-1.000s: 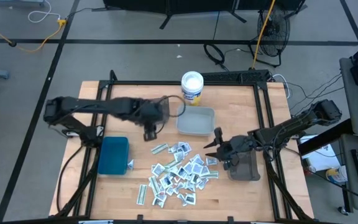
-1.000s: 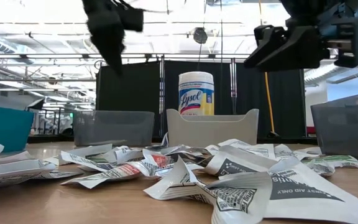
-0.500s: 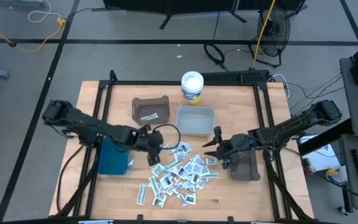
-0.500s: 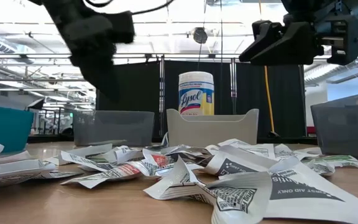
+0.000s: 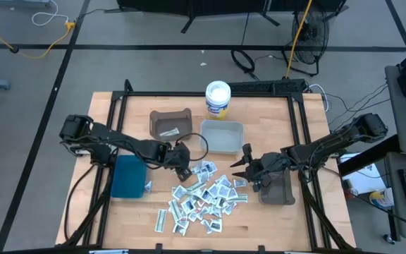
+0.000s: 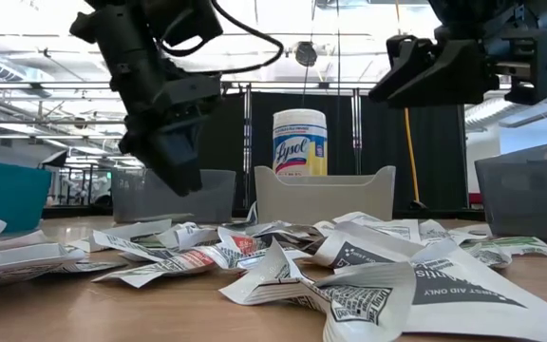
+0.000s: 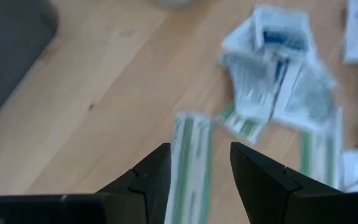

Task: Pick & Place First Aid Supplies
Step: Put the green bandage pack into the top black bin

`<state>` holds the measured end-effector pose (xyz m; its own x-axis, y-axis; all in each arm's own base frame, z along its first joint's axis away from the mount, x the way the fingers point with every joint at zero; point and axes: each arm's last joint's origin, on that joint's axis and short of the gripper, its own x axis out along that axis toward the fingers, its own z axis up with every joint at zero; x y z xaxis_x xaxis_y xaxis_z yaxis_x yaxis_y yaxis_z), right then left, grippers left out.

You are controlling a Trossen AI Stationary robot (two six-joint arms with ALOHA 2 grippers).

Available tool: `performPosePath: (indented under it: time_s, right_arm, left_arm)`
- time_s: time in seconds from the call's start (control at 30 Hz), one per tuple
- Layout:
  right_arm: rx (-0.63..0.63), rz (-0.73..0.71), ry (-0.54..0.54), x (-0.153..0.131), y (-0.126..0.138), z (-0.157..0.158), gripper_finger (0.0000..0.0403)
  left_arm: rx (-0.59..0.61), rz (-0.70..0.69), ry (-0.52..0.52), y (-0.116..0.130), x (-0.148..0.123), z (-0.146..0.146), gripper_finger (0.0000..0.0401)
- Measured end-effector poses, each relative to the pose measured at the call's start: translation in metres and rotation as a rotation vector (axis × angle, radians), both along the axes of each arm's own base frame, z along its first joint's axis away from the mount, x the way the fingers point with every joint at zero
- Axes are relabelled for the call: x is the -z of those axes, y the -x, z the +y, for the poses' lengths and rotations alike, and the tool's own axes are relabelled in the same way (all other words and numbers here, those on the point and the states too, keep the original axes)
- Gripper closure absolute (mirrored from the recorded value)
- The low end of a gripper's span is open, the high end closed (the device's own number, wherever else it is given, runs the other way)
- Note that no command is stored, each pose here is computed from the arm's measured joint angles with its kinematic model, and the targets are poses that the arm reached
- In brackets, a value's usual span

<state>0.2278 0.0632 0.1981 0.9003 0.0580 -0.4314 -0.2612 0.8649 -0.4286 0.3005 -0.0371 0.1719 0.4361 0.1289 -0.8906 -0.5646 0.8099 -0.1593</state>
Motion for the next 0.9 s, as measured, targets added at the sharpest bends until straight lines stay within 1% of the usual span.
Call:
performPosePath:
  time_s: [0.17,0.3,0.47,0.57,0.67,0.9]
  right_arm:
    - [-0.002,0.005,0.005,0.0,0.0,0.0,0.0261]
    - [-0.003,0.003,0.007,0.0,0.0,0.0,0.0261]
    - [-0.004,-0.003,0.006,0.0,0.0,0.0,0.0261]
    - [-0.004,-0.003,0.006,0.0,0.0,0.0,0.0261]
    - [-0.004,-0.003,0.006,0.0,0.0,0.0,0.0261]
    - [-0.005,-0.004,0.009,0.0,0.0,0.0,0.0261]
  left_arm:
    - [0.124,0.031,-0.012,0.0,0.005,-0.006,0.0227]
    - [0.177,0.025,-0.037,-0.001,0.004,-0.008,0.0198]
    - [0.156,0.054,-0.038,0.001,0.005,-0.004,0.0152]
    - [0.114,0.091,-0.027,0.002,0.011,0.001,0.0137]
    - [0.097,0.109,-0.023,0.002,0.013,0.003,0.0139]
    - [0.104,0.131,-0.017,0.001,0.019,0.002,0.0162]
